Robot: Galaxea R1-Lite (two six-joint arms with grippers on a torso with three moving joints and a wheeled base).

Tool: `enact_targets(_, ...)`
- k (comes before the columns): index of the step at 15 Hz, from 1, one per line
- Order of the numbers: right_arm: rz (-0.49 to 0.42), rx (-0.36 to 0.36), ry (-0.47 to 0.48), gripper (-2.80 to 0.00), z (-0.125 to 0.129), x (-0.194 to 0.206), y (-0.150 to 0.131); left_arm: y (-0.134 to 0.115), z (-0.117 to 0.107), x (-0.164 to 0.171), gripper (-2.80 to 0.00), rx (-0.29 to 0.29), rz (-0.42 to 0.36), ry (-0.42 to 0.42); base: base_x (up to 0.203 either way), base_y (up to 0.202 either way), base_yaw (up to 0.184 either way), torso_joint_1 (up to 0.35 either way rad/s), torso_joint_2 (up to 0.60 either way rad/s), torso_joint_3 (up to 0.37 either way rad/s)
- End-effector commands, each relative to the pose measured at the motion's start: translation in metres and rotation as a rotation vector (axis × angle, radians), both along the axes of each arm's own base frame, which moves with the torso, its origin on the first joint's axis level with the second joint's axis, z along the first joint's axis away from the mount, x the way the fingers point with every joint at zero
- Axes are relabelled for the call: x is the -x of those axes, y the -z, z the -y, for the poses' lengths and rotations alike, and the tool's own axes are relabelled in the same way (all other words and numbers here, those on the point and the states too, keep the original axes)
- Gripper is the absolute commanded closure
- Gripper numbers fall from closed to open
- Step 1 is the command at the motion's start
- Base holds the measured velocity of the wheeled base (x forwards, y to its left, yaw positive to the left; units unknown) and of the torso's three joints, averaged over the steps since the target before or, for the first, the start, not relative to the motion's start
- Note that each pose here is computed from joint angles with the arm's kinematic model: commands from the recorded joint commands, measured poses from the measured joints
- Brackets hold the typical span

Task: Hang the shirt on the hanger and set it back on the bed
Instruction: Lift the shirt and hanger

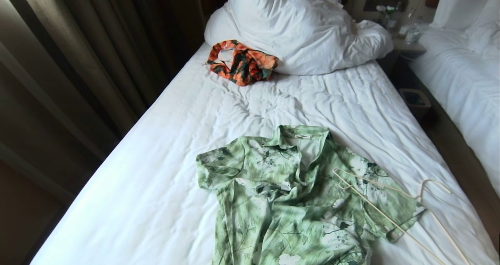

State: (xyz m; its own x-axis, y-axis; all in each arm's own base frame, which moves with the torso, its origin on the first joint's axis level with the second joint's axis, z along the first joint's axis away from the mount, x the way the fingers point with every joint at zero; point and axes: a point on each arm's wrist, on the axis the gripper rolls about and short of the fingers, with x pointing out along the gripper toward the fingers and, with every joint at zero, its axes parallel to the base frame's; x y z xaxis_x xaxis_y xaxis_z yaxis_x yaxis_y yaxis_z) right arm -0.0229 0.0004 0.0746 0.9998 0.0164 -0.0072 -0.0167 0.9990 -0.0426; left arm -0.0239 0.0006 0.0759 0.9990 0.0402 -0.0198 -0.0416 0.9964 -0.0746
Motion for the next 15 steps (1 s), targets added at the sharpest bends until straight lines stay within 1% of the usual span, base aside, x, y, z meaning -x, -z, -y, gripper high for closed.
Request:
enact_targets(1,0.000,0.002,-0.001,0.00,0.000,0.000,0.000,0.000,0.000,0.000,0.00,0.001,0.001,-0.001,0.000,0.000,0.000,0.000,0.00,0.000)
enact_targets(7,0.000,0.003,-0.001,0.00,0.000,0.000,0.000,0.000,0.000,0.000,0.00,0.001,0.001,-0.001,0.000,0.000,0.000,0.000,0.00,0.000)
enact_targets(10,0.009,0.018,-0.001,0.00,0.000,0.001,-0.003,0.000,0.000,0.000,0.00,0.001,0.001,-0.001,0.000,0.000,0.000,0.000,0.00,0.000)
enact_targets(12,0.039,0.020,-0.012,0.00,0.000,0.005,-0.020,0.000,0.000,0.000,0.00,0.001,0.001,-0.001,0.000,0.000,0.000,0.000,0.00,0.000)
enact_targets(13,0.028,0.020,-0.021,0.00,0.000,0.004,-0.033,0.000,0.000,0.000,0.00,0.001,0.001,-0.001,0.000,0.000,0.000,0.000,0.00,0.000)
enact_targets(15,-0.021,0.011,-0.033,0.00,-0.001,-0.007,-0.067,0.000,0.000,0.000,0.00,0.001,0.001,-0.001,0.000,0.000,0.000,0.000,0.00,0.000)
